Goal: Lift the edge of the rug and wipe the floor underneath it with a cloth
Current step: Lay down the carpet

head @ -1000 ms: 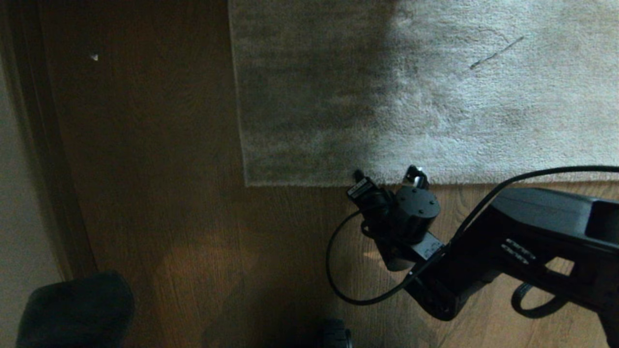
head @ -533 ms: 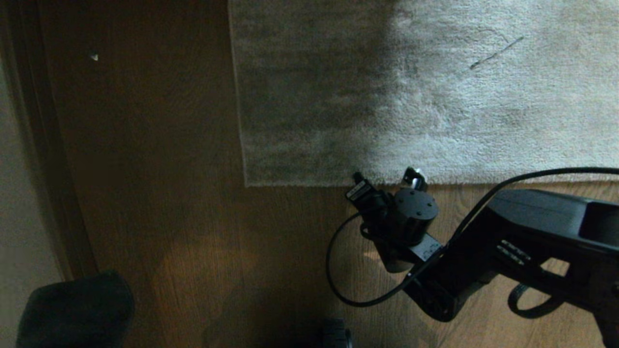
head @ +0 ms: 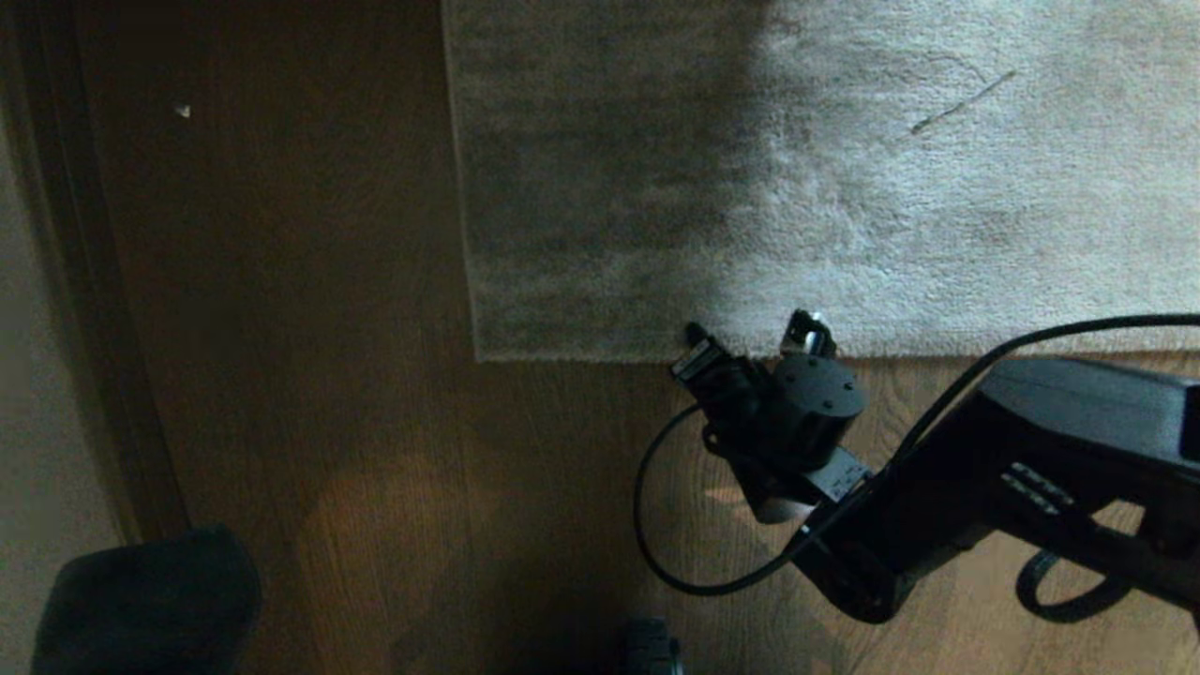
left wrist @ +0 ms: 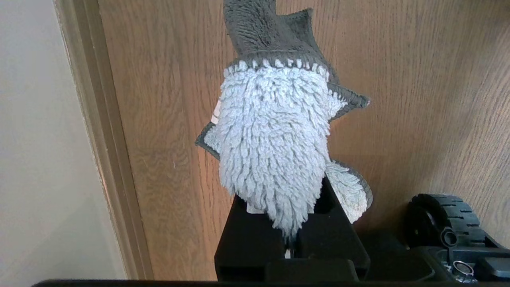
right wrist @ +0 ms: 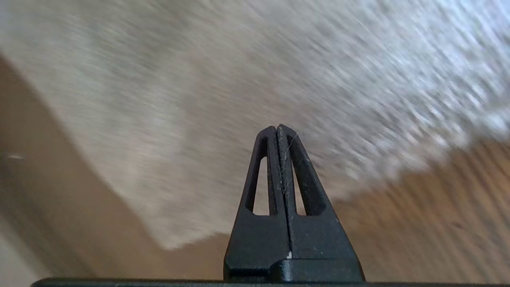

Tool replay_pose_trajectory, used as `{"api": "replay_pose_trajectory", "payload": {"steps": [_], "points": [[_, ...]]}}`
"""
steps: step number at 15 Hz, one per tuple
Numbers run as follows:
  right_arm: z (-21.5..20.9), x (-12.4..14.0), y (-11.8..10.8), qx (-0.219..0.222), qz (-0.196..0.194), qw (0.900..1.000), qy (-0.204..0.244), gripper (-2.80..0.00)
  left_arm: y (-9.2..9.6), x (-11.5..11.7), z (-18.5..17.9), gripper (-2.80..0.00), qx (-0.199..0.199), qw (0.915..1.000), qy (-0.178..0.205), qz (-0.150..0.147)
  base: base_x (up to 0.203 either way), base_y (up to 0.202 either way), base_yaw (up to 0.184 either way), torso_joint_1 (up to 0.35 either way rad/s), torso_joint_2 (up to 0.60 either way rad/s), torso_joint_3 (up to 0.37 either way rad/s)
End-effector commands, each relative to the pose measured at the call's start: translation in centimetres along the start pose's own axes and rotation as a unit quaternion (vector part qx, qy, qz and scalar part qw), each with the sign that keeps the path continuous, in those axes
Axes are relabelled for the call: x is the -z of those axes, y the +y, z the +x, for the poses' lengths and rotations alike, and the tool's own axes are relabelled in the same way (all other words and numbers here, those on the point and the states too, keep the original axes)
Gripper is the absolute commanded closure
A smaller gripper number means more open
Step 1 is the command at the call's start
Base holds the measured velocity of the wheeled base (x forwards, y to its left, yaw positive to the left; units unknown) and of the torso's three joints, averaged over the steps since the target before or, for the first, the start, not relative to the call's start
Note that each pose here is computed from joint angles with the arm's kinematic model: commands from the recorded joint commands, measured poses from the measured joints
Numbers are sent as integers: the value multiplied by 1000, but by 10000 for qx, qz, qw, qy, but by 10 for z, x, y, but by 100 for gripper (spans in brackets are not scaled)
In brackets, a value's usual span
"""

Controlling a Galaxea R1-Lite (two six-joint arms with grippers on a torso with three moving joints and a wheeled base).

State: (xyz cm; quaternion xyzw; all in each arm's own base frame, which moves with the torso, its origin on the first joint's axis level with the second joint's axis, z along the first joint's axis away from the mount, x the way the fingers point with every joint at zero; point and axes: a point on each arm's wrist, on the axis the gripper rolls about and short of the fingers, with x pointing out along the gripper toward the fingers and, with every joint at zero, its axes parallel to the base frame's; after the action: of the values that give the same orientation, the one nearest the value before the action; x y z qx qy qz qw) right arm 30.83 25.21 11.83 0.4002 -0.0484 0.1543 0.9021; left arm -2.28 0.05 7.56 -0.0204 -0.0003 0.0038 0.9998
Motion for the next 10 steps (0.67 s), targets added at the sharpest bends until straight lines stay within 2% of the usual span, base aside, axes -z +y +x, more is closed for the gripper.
{"api": "replay_pose_trajectory", "payload": {"steps": [1,4,10], "points": [[-5,-20,19,-318,227,9988,-309,0,0,0,0,0,-1,10000,-6,-3,0,0,0,0,0,0],[-7,-14,13,-242,150,9994,-203,0,0,0,0,0,0,10000,-6,-3,0,0,0,0,0,0],[1,16,-8,-35,16,10000,13,0,0,0,0,0,0,10000,-6,-3,0,0,0,0,0,0]]}}
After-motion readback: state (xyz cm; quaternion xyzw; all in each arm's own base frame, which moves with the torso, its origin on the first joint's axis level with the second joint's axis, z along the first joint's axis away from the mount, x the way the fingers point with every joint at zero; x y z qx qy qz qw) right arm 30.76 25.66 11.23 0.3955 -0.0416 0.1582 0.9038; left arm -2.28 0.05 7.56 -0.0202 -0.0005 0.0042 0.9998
